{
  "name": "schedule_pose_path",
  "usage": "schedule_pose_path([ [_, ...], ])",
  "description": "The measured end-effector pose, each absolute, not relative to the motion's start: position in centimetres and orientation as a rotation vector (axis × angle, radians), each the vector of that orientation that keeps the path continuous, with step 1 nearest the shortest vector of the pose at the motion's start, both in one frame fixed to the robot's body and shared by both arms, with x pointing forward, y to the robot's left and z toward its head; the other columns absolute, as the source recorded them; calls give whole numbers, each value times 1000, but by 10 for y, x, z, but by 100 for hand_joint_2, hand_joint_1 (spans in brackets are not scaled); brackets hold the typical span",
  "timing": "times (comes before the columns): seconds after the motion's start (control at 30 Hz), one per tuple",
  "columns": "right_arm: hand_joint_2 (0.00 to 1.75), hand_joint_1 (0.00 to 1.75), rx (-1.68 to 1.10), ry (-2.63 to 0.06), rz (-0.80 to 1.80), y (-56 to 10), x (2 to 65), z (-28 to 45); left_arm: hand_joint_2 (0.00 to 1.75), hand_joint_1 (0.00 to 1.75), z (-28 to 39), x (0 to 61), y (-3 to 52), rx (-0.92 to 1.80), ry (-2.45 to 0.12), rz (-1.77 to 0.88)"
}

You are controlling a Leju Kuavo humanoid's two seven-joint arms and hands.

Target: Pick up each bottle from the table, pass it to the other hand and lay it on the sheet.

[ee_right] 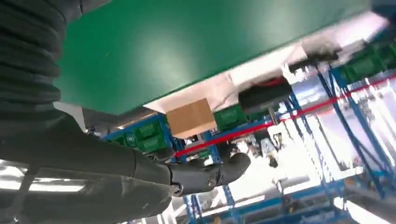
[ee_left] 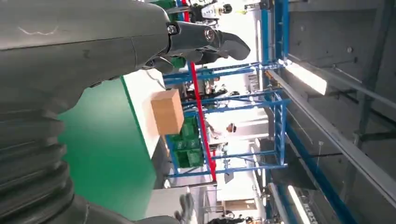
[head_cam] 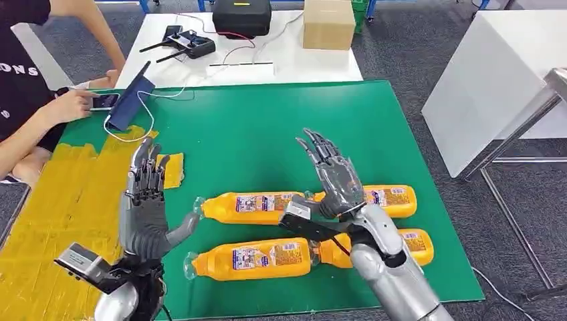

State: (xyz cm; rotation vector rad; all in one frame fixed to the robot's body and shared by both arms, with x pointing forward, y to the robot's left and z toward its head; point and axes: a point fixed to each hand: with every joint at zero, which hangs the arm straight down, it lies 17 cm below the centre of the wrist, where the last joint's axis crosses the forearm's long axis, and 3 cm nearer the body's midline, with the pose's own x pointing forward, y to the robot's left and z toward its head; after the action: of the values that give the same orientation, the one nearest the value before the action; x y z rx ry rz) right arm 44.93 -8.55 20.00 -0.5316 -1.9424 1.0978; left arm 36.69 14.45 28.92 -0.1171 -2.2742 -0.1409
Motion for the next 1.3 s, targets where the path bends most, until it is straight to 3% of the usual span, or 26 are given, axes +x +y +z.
schedule_pose_path([
  [0.43,175,0,-462,-1725,1331,-38,480,133,175,0,294,380,129,-166,-2274,-161],
  [1.3,175,0,-247,-1570,1371,-3,467,75,175,0,293,392,132,-158,-2266,-128],
])
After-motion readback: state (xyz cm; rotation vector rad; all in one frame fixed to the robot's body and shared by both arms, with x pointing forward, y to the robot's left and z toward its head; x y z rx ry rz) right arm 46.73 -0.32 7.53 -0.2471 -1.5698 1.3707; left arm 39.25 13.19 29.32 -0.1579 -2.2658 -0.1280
